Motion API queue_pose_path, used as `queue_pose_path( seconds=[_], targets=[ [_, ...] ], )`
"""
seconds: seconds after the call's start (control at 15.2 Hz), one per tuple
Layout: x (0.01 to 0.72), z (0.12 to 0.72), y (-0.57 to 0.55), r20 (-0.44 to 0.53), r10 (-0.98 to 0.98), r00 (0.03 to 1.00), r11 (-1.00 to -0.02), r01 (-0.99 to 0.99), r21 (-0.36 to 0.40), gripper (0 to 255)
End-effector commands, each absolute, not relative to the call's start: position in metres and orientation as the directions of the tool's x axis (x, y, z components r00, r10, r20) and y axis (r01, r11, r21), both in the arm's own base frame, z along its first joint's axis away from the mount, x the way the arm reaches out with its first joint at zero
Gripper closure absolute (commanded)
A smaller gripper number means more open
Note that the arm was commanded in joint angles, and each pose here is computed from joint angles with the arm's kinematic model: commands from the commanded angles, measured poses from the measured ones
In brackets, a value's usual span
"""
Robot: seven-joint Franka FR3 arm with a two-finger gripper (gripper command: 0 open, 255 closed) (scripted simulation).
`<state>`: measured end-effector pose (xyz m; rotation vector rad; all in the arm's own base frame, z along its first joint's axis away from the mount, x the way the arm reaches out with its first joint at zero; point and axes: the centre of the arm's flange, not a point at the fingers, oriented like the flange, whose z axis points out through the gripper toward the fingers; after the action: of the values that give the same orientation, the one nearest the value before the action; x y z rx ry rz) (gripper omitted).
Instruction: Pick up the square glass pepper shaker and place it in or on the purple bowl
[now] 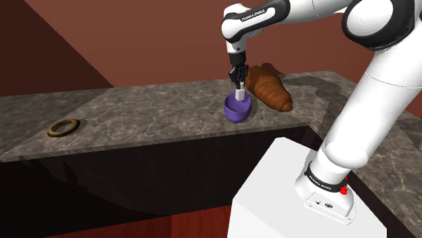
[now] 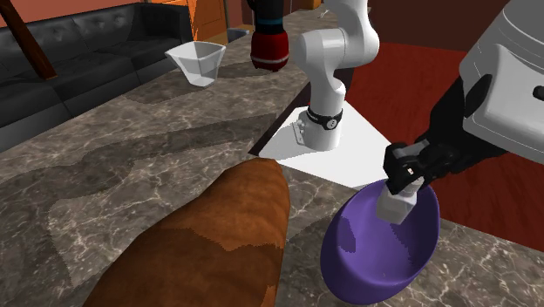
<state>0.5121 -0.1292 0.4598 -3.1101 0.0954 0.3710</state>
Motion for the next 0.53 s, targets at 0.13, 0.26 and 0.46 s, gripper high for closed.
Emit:
queue_pose_path(
  seconds=[0.13,0.26,0.46],
  targets=[
    [0.512,0.46,-0.129,-0.235,-0.06,0.97,-0.998,-0.061,-0.001,0],
    [0.512,0.46,-0.129,-0.235,-0.06,0.97,-0.998,-0.061,-0.001,0],
    [0.515,0.473,-0.129,-0.235,-0.06,0.97,-0.998,-0.061,-0.001,0]
  ],
)
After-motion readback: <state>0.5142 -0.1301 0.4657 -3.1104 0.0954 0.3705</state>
